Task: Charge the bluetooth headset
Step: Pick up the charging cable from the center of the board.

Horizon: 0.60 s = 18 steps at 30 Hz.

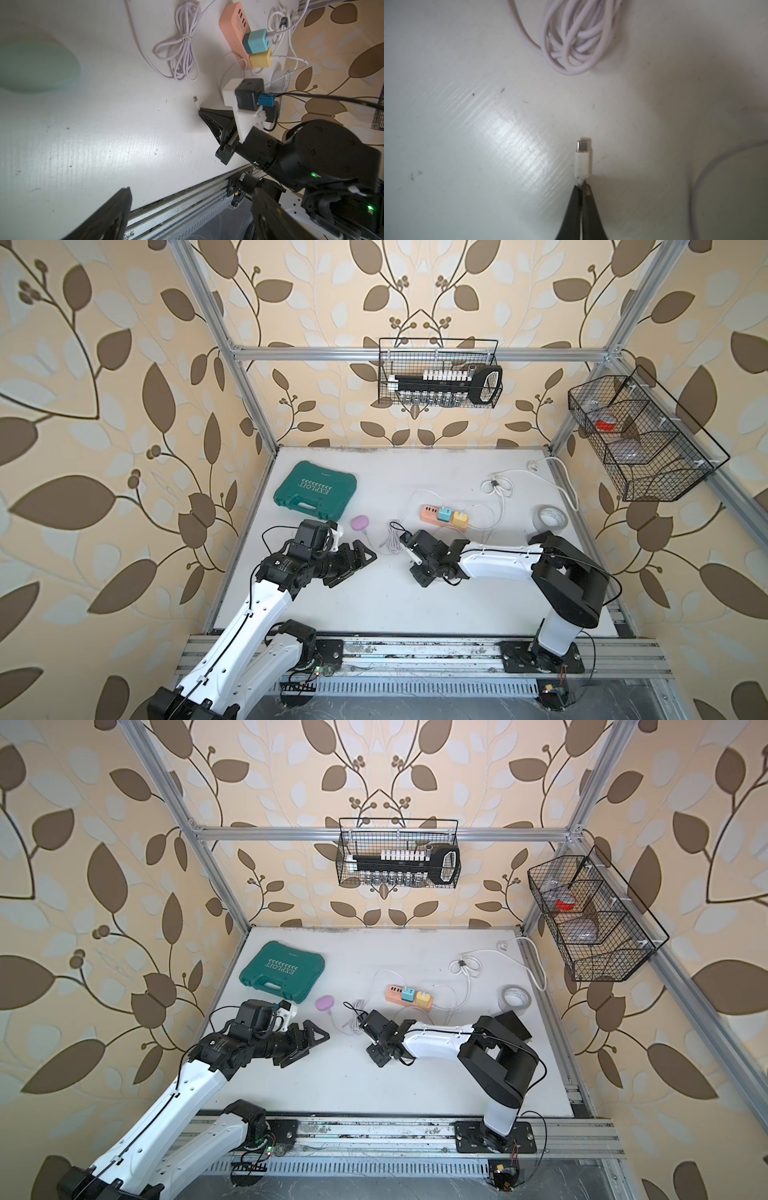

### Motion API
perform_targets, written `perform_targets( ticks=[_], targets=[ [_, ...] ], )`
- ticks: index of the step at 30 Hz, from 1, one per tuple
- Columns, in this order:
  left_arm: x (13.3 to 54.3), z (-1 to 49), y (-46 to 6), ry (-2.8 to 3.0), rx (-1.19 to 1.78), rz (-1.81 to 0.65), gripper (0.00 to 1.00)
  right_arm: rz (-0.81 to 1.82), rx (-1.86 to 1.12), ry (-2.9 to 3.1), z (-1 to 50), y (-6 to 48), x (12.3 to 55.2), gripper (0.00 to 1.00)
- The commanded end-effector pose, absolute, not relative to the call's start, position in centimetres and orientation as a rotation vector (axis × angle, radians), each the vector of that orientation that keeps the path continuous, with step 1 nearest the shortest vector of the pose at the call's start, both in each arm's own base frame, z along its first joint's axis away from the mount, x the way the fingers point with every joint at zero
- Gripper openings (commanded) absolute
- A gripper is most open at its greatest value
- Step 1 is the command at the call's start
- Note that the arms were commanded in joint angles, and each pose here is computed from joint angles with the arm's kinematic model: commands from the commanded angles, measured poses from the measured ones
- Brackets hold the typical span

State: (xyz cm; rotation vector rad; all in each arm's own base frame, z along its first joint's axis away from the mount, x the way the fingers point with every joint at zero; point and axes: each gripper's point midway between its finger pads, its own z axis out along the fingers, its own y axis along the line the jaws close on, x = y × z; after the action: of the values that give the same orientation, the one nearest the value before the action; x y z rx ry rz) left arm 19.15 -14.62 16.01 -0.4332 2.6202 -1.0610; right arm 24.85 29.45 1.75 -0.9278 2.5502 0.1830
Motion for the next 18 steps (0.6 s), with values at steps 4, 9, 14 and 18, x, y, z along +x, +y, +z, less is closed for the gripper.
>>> perform_targets(
  ticks=[4,9,14,18],
  targets=[
    [20.0,16.3,-14.9,2.596,-0.445,-1.078,0.92,0.253,-0.967,2.535,3.3,29.4,23.6,0.00],
    [20.2,16.2,-15.0,2.593,-0.457,-1.090,0.92,0.301,-0.961,2.428,6.9,29.6,23.5,0.00],
    [20.4,16.3,-15.6,2.584,-0.455,-1.137,0.92,0.336,-0.978,2.366,8.5,30.0,22.7,0.00],
    [20.5,16.0,-17.4,2.600,-0.402,-1.225,0.89,0.378,-0.982,2.304,10.0,30.2,22.0,0.00]
  ],
)
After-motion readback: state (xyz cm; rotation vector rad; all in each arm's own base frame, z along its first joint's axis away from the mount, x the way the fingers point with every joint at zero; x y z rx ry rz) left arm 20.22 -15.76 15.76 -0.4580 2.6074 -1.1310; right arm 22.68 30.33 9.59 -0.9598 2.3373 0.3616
